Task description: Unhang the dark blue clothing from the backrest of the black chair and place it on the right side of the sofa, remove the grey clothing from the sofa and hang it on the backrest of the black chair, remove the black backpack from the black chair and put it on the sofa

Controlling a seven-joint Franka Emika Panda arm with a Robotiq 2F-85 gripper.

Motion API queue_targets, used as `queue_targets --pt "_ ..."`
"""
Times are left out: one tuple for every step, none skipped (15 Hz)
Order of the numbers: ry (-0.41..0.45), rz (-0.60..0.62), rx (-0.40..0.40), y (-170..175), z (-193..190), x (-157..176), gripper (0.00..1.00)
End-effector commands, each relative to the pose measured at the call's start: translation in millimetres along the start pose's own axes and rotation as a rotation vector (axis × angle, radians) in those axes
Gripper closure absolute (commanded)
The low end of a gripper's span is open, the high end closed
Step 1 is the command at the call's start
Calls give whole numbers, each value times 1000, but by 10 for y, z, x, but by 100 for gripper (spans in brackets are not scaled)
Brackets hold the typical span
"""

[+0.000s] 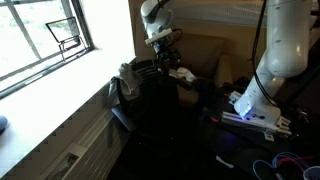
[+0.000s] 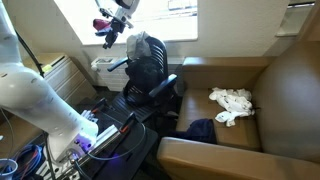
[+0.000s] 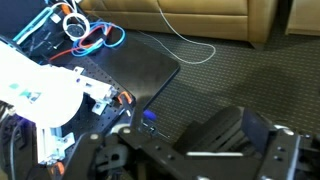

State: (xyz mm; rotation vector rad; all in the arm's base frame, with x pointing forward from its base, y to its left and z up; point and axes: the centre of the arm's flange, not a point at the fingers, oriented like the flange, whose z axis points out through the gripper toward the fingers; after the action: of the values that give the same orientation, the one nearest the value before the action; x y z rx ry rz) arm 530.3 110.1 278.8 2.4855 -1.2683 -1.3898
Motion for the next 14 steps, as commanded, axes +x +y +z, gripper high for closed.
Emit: queue_targets --pt "43 51 -197 -138 267 314 0" --pt "91 72 -239 -111 323 402 0" --pt "132 91 -264 -102 332 442 0" --pt "76 60 -212 -92 413 404 0" --pt "98 74 -237 -96 439 460 0" --pt "109 80 -246 -101 442 475 0" --pt "166 120 -220 -125 428 444 0" --pt "241 176 -193 -131 413 485 0" --pt "286 192 -189 -126 409 596 0" --pt "340 218 -183 -100 416 737 0" --pt "396 243 -176 -48 420 830 0" --pt "452 272 -169 42 412 945 0" --pt "504 303 -158 145 399 1033 0" --pt "543 346 -140 251 384 1117 0"
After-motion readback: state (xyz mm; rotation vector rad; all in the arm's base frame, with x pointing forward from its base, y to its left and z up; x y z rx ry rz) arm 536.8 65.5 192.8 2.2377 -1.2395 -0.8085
